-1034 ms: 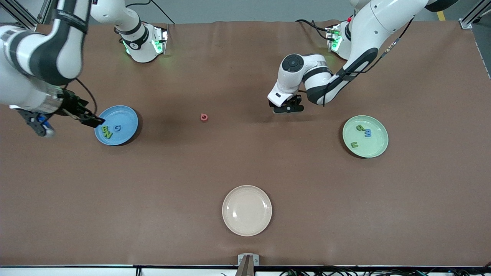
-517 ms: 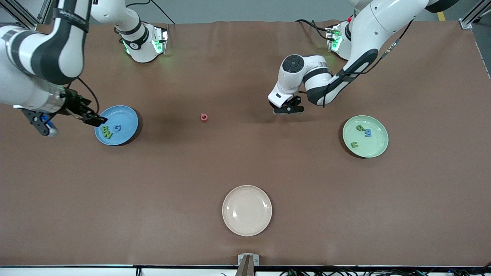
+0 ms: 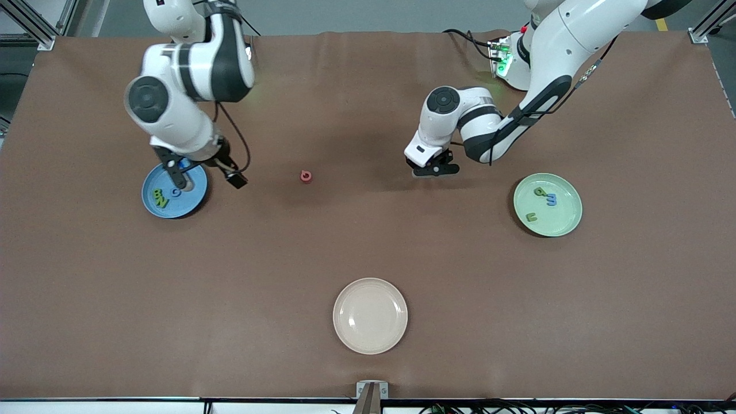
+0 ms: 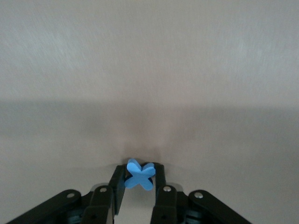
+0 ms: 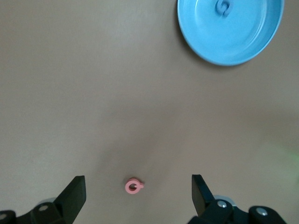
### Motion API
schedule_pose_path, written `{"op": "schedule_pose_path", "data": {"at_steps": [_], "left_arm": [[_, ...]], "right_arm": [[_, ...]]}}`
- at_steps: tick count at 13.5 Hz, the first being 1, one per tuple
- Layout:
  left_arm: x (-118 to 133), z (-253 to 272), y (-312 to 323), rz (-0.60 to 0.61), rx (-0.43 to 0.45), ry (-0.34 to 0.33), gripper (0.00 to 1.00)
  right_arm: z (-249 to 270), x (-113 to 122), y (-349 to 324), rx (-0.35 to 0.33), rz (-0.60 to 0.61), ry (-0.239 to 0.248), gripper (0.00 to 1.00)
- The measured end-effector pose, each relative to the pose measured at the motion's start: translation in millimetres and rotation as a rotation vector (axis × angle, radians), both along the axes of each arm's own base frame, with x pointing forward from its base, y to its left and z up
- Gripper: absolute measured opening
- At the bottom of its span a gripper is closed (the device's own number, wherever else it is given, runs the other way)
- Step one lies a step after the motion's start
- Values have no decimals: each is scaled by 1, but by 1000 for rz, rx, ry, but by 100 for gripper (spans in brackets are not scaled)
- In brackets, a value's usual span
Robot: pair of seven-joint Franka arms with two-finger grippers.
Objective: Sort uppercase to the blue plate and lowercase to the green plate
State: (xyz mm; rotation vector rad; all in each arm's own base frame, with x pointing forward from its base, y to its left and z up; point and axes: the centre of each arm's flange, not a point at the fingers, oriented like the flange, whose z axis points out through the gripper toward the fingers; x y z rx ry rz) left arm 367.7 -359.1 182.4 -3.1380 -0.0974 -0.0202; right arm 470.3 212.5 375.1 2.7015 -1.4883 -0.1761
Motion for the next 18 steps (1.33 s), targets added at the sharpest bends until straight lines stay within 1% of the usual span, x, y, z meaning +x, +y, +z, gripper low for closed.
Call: {"op": "schedule_pose_path", "data": {"at_steps": [2,3,5,6,9,11,13,14,15,16,18], "left_arm": [[15,18,6,19,-9,-41,27],[22,31,10,35,-17,-58,27],[39,56,29,45,-6,-76,27],[49,67,44,35,9,-77,27],[74,81,90,2,47,-68,27],[89,84,124,-34,62,-58,27],[103,82,167,-75,71,-42,27],[110,81,192,-99,75,-32,27],[115,79,215,-124,78,-23,27],[120,78,236,-148,79,-16,27],[127,76,271,-186,74,-3,27]], "right_arm": [[-31,-23,37,-32,-37,-38,100],[-49,-34,58,-49,-56,-64,100],[-82,-56,91,-72,-87,-108,99],[-99,-64,102,-82,-102,-117,98],[-143,-75,119,-102,-137,-145,98],[-172,-85,128,-103,-153,-151,98],[-195,-91,130,-133,-151,-164,96],[-203,-92,128,-151,-150,-167,96],[-208,-92,125,-163,-154,-168,93],[-211,-90,123,-164,-157,-167,93],[-211,-87,123,-159,-164,-164,88]]}}
